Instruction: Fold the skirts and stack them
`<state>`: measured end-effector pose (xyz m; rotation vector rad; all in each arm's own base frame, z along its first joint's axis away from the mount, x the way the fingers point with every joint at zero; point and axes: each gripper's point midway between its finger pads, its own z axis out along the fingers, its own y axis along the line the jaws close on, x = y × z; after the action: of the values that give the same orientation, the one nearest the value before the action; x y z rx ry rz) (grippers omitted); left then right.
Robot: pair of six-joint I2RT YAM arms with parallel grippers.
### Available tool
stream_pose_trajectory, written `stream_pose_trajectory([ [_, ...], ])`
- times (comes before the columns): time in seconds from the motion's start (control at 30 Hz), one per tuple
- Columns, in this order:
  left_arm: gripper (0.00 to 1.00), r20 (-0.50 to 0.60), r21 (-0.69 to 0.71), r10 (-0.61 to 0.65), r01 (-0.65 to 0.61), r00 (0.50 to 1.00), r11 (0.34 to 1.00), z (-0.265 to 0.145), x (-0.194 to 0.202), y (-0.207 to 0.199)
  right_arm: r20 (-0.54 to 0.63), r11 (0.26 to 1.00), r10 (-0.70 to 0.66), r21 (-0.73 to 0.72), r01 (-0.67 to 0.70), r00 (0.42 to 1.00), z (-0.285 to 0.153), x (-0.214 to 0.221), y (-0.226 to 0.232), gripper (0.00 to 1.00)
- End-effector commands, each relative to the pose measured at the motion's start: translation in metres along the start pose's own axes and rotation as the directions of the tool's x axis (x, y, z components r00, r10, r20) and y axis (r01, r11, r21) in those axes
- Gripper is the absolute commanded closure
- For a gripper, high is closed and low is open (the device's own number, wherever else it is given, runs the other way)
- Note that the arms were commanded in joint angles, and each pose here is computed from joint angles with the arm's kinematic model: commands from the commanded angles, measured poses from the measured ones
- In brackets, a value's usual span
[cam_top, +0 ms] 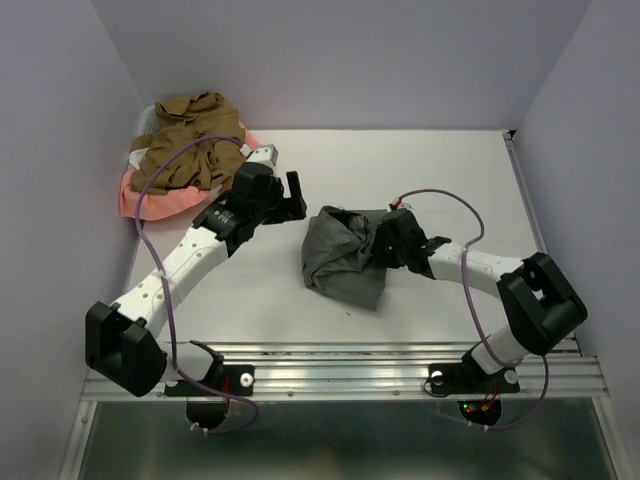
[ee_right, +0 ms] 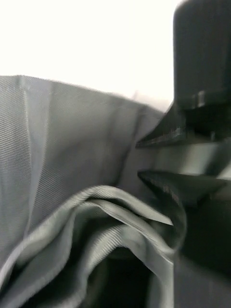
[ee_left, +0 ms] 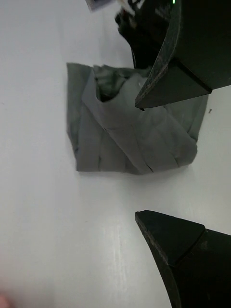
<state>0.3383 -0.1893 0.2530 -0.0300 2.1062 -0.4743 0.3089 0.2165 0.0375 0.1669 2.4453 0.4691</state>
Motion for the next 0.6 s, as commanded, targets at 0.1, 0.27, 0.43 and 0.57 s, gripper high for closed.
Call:
stream_pose_trajectory([
  [0.1, 0.01, -0.028, -0.009, -0.074, 0.074, 0.997, 0.997, 0.004, 0.030, 0.021, 0.094, 0.980, -0.180, -0.072, 0.187, 0.979, -0.066, -0.049, 0.030, 0.44],
  [0.27, 0.01, -0.036, -0.008, -0.097, 0.097, 0.995, 0.995, 0.002, 0.043, 0.029, 0.177, 0.867, -0.350, -0.311, 0.390, 0.920, -0.100, -0.056, 0.075, 0.00],
  [0.43, 0.01, -0.039, -0.012, -0.110, 0.109, 0.993, 0.994, -0.004, 0.056, 0.035, 0.210, 0.784, -0.406, -0.420, 0.457, 0.890, -0.104, -0.062, 0.104, 0.00],
  [0.57, 0.01, -0.046, 0.004, -0.118, 0.118, 0.992, 0.993, -0.005, 0.063, 0.036, 0.163, 0.788, -0.421, -0.421, 0.449, 0.892, -0.083, -0.055, 0.103, 0.00],
])
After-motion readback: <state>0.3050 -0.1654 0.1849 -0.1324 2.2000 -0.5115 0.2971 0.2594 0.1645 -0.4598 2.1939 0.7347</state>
